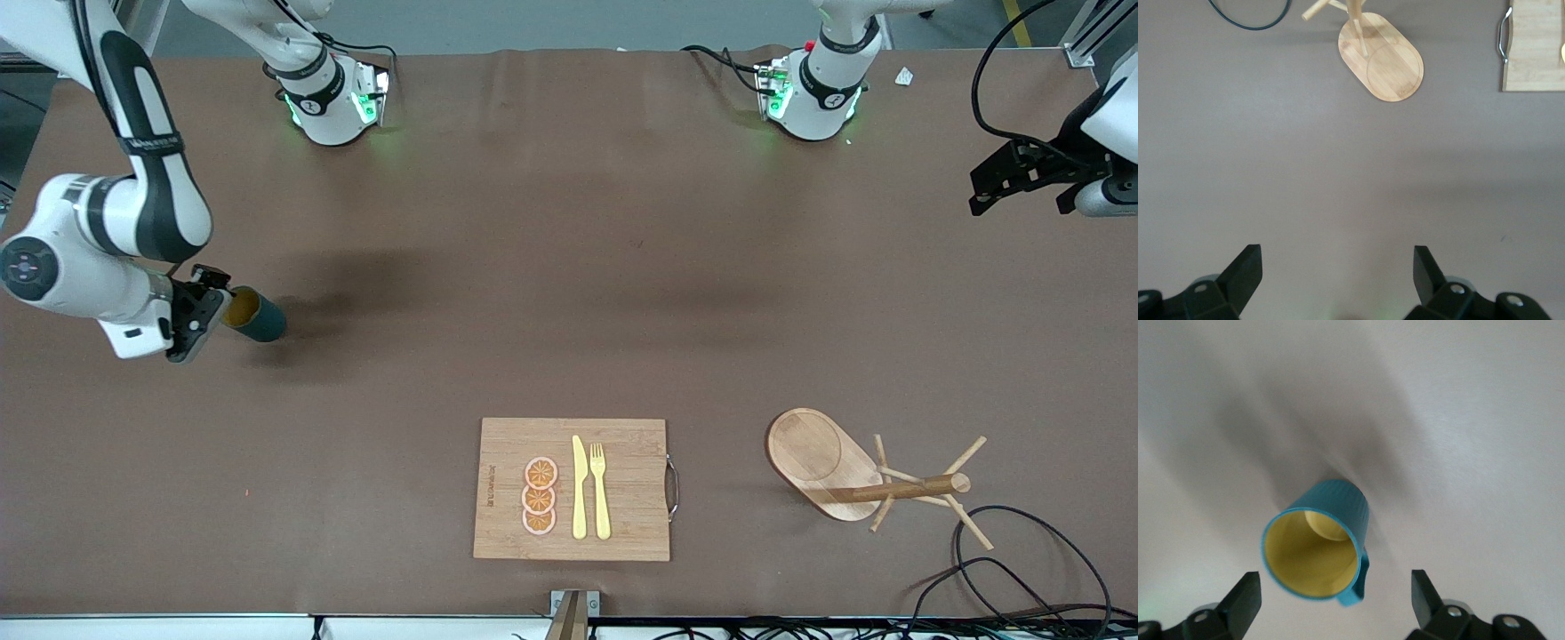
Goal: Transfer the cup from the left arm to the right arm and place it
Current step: 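Open the right gripper and withdraw it from the mug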
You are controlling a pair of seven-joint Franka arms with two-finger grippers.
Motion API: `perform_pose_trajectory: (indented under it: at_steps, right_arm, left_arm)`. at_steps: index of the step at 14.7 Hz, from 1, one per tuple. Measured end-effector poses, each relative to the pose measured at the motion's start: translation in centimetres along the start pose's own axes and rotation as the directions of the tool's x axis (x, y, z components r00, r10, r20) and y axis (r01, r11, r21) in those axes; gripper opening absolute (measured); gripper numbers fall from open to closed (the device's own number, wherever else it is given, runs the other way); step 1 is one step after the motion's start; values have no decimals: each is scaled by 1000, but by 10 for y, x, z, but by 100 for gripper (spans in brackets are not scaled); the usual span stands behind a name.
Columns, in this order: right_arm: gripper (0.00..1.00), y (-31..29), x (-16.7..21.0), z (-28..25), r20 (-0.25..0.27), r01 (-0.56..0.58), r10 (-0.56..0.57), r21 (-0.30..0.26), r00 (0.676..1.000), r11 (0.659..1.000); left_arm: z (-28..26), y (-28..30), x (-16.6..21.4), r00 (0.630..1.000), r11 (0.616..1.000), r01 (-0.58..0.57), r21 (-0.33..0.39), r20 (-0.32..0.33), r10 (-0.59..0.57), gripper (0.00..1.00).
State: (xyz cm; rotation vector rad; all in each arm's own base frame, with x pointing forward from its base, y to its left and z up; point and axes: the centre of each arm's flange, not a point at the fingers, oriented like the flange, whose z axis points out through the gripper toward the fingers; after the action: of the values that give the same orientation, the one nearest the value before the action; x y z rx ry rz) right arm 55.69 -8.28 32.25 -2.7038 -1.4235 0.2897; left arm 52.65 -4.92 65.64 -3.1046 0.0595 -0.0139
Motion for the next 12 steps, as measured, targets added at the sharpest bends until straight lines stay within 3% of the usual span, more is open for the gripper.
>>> perform_pose_trajectory:
  at_steps: [4, 7, 10, 12]
  right_arm:
    - [100, -4, -8, -56, -11, -231, 231, 9, 973, 973]
    - [100, -9, -11, -102, -2, -367, 367, 19, 930, 930]
    - [100, -6, -12, -142, -31, -441, 441, -3, 897, 897]
    - [100, -6, -15, -157, -38, -524, 524, -5, 851, 852]
  left_arm:
    - [1, 3, -2, 1000, 1000, -18, 1, 17, 18, 100]
    - [1, 5, -3, 1000, 1000, -23, 0, 19, 23, 100]
    - [0, 12, -4, 999, 999, -35, 1, 18, 35, 100]
    - [-1, 18, -5, 999, 999, -47, 1, 19, 46, 100]
